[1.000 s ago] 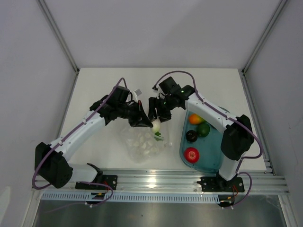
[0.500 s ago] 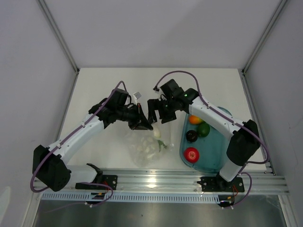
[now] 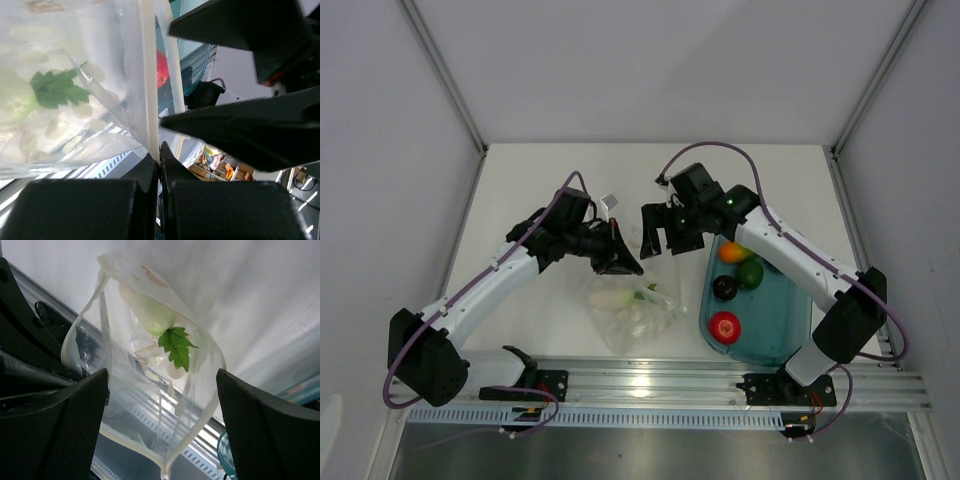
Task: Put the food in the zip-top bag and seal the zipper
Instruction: Place the fake vegetable in the zipper food storage bag, then pick up the fake fruit from the bin.
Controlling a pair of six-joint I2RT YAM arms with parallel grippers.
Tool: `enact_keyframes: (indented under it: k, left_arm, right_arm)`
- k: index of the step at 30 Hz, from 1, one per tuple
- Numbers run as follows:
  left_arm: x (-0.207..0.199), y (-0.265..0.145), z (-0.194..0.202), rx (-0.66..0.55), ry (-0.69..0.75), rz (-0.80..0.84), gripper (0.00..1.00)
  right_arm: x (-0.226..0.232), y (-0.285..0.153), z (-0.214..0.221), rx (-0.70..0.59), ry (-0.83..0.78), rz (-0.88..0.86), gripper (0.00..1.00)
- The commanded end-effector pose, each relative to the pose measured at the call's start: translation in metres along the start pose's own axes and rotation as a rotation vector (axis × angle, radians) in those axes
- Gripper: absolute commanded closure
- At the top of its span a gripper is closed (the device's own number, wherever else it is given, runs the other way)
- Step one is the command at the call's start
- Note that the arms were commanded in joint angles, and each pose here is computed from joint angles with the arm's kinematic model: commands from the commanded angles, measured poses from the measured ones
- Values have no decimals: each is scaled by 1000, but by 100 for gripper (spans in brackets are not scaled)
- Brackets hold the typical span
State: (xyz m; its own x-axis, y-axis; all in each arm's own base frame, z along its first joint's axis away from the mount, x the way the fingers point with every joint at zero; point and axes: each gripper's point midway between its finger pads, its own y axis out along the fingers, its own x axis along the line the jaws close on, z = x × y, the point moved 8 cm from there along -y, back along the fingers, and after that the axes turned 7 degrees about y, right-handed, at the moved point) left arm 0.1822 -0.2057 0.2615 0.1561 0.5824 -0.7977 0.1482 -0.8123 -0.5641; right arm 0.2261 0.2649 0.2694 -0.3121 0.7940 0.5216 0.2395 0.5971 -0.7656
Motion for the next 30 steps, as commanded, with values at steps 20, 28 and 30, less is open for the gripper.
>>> enact_keyframes:
  k: [20,28,30]
  left_arm:
    - [0,-1,-1,-15,25,30,99]
    - [-1,0,-2,-15,24,38,99]
    - [1,0,0,-12,21,36,99]
  right_arm:
    - [-111,-62,61,18,509,210,12]
    - [-128,-51,94,223,590,324,10]
    - [-129,-49,99,233,606,320,10]
